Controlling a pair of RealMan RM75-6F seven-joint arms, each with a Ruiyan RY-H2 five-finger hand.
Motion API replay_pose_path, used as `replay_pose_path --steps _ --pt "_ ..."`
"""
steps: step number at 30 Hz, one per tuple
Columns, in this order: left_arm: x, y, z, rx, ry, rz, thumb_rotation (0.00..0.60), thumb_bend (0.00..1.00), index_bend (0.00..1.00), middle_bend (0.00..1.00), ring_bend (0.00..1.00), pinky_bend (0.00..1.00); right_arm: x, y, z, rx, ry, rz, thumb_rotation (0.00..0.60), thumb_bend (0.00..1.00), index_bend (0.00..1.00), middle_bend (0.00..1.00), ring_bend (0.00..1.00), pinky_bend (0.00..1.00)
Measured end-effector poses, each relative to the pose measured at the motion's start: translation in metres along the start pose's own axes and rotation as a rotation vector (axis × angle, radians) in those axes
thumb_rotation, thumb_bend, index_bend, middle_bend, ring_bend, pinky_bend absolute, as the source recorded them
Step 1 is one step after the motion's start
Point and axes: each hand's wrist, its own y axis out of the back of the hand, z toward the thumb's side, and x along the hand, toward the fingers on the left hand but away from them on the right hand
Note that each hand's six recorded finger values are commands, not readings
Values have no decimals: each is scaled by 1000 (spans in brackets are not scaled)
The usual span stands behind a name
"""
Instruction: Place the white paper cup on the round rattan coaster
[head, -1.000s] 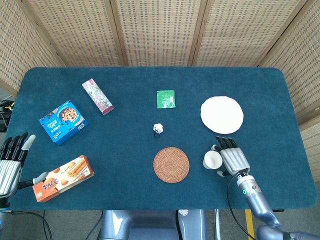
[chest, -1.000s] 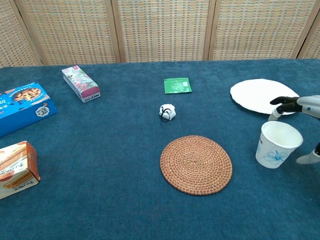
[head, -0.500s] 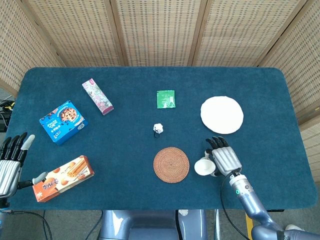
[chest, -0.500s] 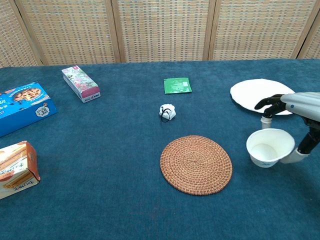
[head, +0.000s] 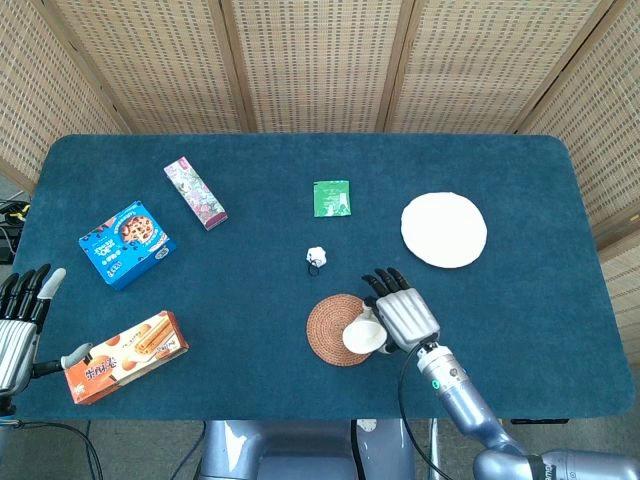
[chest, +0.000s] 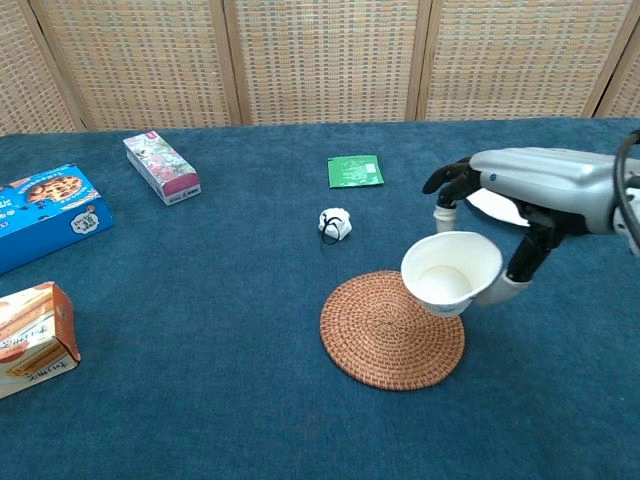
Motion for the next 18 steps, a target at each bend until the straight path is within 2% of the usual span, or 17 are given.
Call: replay_pose_path --steps 6,18 --pt "0 1 -1 -5 1 3 0 78 0 0 0 0 -15 -8 20 -11 23 18 600 33 481 105 0 13" --pt "1 -1 -4 -6 8 -5 0 77 0 0 0 0 -30 -26 16 -22 -5 61 600 32 437 63 0 13"
